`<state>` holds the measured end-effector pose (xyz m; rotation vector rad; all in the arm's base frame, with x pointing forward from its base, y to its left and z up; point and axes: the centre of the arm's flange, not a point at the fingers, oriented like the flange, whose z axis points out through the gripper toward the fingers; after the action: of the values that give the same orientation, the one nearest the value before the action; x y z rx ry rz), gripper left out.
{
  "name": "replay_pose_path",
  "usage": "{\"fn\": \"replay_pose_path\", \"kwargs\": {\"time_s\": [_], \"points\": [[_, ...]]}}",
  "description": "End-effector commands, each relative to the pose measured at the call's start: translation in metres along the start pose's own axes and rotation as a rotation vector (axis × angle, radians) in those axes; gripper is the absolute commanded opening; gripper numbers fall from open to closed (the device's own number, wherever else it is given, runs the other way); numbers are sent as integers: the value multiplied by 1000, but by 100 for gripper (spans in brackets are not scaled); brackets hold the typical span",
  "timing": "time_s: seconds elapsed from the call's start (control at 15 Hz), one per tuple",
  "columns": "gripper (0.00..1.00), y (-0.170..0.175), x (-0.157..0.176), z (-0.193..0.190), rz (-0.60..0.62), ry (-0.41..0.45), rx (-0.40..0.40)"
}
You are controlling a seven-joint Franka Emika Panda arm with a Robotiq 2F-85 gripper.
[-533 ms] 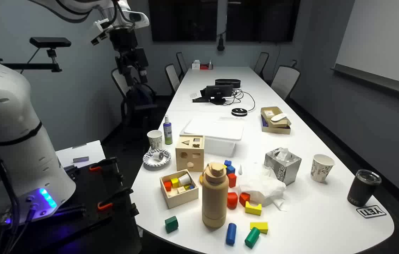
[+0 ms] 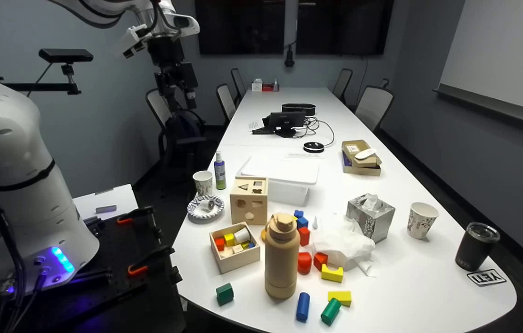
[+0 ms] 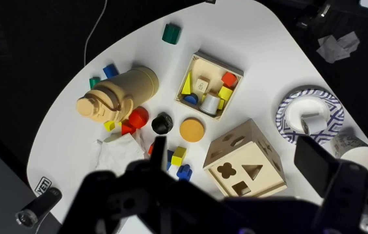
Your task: Use the napkin to wipe the white lid on the lunchbox
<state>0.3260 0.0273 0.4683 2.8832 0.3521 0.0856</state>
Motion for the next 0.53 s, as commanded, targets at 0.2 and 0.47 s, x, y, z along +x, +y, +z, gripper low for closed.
{"fn": "replay_pose_path", "kwargs": {"time_s": [0.2, 0.47], "points": [[100, 81, 104, -2, 35, -3, 179], [100, 142, 159, 20, 80, 20, 312]]}}
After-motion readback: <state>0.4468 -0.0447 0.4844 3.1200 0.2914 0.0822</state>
